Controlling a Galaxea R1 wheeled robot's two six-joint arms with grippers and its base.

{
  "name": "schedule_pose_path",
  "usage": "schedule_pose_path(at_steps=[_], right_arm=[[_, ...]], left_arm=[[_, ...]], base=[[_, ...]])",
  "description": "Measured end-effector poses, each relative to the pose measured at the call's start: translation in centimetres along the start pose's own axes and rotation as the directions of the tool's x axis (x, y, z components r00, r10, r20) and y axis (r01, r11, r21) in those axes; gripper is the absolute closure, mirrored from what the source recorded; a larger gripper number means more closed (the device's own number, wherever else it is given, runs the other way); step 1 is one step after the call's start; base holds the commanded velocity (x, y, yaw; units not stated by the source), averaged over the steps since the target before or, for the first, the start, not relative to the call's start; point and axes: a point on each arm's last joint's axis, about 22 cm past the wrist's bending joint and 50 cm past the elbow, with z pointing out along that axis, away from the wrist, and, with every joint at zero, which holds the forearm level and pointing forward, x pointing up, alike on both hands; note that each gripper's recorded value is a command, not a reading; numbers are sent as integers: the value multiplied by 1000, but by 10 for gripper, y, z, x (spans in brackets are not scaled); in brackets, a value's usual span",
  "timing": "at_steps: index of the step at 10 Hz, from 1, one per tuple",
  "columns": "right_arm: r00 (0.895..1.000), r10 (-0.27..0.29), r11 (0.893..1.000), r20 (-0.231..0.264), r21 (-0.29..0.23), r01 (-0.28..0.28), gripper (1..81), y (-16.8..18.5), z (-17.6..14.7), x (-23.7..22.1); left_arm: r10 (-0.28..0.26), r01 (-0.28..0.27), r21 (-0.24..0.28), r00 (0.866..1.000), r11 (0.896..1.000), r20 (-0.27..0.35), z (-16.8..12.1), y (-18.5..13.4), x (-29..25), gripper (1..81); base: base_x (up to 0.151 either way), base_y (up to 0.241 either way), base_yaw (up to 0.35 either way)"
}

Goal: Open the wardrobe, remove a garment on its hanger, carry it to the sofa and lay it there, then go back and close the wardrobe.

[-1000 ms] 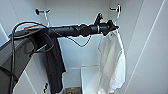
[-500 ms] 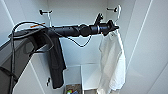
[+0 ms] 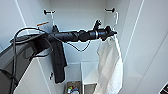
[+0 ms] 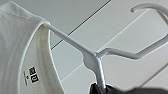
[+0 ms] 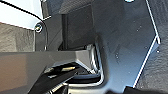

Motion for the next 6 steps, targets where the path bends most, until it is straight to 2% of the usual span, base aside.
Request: schedule_pose_path(at_steps=[3,6], right_arm=[[1000,-2,1000,-2,1,2,10,-1,0,2],[1000,-1,1000,-1,2,1,10,-2,1,1]], left_arm=[[-40,40,3,999,999,-3,-13,-31,-18,811],[-51,51,-3,999,999,11,-16,-43,-35,811]], base=[[-142,0,0],[-142,0,0]])
